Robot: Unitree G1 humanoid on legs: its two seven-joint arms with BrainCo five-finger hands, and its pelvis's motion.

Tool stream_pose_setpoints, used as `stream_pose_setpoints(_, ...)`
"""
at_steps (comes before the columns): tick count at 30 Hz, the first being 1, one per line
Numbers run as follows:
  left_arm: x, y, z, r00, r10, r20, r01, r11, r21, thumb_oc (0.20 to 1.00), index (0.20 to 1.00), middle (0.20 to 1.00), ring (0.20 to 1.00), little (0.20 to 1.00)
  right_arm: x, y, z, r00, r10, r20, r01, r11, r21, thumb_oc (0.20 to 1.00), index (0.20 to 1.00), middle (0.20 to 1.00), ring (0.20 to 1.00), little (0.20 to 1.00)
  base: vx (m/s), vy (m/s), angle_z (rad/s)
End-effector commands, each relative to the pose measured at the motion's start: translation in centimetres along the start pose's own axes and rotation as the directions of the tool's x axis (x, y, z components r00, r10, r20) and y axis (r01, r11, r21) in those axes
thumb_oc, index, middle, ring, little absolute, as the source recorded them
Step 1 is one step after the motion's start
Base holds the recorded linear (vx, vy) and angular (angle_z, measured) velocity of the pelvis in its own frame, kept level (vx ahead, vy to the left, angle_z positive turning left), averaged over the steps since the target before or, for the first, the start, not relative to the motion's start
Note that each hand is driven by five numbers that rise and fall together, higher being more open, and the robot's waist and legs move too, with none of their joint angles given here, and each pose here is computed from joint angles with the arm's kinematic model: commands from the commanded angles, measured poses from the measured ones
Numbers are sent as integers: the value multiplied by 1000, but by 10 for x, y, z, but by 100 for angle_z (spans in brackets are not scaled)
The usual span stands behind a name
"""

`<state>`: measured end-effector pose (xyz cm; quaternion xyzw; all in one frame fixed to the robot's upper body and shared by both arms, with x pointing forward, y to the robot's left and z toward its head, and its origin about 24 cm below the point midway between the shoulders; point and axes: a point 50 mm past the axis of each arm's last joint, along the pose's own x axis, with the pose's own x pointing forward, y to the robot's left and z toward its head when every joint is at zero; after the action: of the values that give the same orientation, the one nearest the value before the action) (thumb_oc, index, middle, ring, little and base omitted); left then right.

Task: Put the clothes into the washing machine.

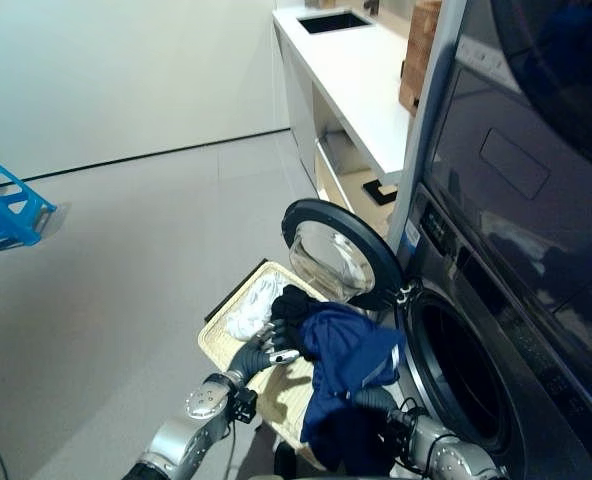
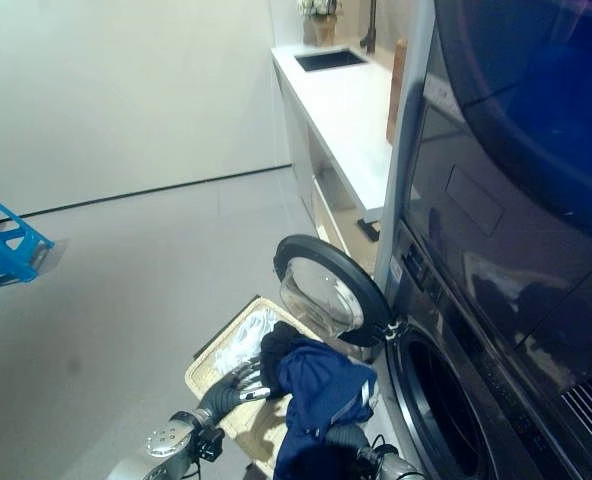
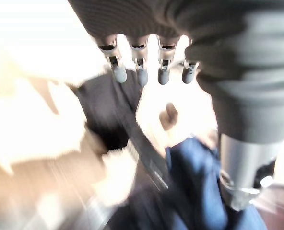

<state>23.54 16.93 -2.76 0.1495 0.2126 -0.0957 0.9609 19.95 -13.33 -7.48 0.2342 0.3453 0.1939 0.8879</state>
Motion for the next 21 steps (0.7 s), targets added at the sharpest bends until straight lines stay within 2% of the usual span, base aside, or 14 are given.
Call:
stream_pose_setpoints(1,14,26,29,974,192,119,-210,964,165,1000,1000,1000,1000,1000,17,26,39,974,71,213,-101,986,132,200,200,200,200,200,0,0,0)
stream_pose_setpoints(3,16,31,22,957,276,93,-287,947,143,1000,1000,1000,1000,1000,15,11,44,967,-30,251,-33,969,244,200,200,200,200,200,0,0,0)
stream_pose_setpoints(6,17,33,19,942,325,82,-333,935,123,1000,1000,1000,1000,1000,15,2,46,960,-93,263,10,953,303,200,200,200,200,200,-1,15,-1)
stream_pose_setpoints(7,16,36,11,916,395,63,-399,913,80,1000,1000,1000,1000,1000,12,-15,48,938,-209,276,92,919,384,200,200,200,200,200,4,60,-1)
stream_pose_setpoints(9,15,38,2,890,454,43,-455,890,30,1000,1000,1000,1000,1000,8,-35,50,907,-323,271,176,874,453,200,200,200,200,200,16,57,0)
stream_pose_setpoints(12,13,37,-6,874,486,25,-485,874,-27,1000,1000,1000,1000,1000,1,-60,56,854,-443,271,241,801,548,200,200,200,200,200,27,43,0)
stream_pose_setpoints(13,13,35,-11,869,494,20,-493,869,-52,1000,1000,1000,1000,1000,-5,-75,64,808,-521,276,259,734,627,200,200,200,200,200,19,22,-4)
stream_pose_setpoints(14,13,35,-11,869,494,20,-493,869,-52,1000,1000,1000,1000,1000,-5,-75,64,808,-521,276,259,734,627,200,200,200,200,200,37,32,2)
stream_pose_setpoints(17,14,30,-11,872,489,29,-486,870,-81,1000,1000,1000,1000,1000,-15,-92,95,705,-621,343,223,653,724,200,200,200,200,200,21,8,2)
stream_pose_setpoints(19,15,30,-10,872,488,33,-484,871,-82,1000,1000,1000,1000,1000,-16,-93,98,696,-625,353,210,648,732,200,200,200,200,200,0,-8,-2)
stream_pose_setpoints(20,15,28,-9,877,477,47,-473,877,-83,1000,1000,1000,1000,1000,-23,-97,119,627,-663,409,117,599,792,200,200,200,200,200,-3,-47,-4)
stream_pose_setpoints(21,14,26,-8,886,459,65,-454,888,-79,1000,1000,1000,1000,1000,-35,-101,146,518,-703,487,-46,545,837,200,200,200,200,200,-15,-86,-11)
